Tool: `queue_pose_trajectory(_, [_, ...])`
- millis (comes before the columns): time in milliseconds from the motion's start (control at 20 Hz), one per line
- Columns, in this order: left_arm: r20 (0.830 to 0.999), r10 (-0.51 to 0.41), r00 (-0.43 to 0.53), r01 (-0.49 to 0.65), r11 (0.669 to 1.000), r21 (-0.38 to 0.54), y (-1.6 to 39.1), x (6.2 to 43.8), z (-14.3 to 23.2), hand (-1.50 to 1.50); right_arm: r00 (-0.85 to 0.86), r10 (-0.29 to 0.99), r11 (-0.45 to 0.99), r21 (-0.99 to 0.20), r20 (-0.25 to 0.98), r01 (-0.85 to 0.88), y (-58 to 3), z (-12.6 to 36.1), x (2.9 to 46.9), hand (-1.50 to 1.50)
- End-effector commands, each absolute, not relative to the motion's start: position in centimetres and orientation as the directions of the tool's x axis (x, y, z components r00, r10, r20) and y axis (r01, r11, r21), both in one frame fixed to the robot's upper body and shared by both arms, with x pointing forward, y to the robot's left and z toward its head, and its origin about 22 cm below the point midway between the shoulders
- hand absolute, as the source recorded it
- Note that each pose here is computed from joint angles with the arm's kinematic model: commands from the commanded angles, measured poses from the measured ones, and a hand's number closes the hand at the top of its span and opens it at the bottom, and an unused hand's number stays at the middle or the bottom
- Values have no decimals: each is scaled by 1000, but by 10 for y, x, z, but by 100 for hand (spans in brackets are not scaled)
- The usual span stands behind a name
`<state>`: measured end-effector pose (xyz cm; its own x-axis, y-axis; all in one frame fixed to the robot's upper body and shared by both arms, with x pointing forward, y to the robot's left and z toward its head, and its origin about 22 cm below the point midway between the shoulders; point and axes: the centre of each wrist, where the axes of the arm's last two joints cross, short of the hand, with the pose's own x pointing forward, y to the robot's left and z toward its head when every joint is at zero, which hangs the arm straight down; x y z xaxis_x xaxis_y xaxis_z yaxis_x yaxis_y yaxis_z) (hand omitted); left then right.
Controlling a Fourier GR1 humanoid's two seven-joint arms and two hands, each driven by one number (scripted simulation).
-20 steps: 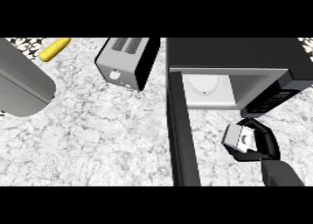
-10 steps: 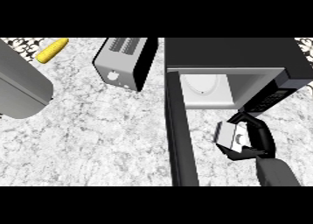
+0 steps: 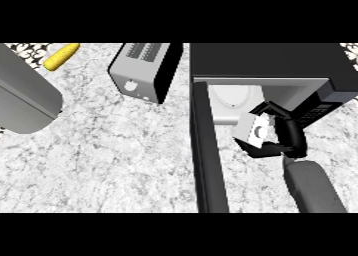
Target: Pick up the milk, place it into the microwave and close the microwave
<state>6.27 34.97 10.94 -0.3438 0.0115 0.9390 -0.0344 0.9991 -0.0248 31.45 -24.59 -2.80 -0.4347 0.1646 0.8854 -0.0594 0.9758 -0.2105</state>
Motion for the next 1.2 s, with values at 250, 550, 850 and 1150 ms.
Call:
queue_pose_trajectory(250, [934,25,-355,-19,999,-34,345,62,103,-150,-394,386,911,-411,834,21,-185,20,380,150])
queue_pose_trajectory(550, [936,3,-353,-9,1000,-6,355,71,108,-150,-349,501,860,-502,792,96,-203,-3,400,150])
queue_pose_trajectory(850, [935,13,-355,25,1000,-4,355,81,110,-150,-332,533,846,-494,779,199,-214,16,424,150])
queue_pose_trajectory(1150, [928,29,-371,16,1000,-25,355,88,99,-150,-321,655,752,-552,684,360,-216,45,441,150])
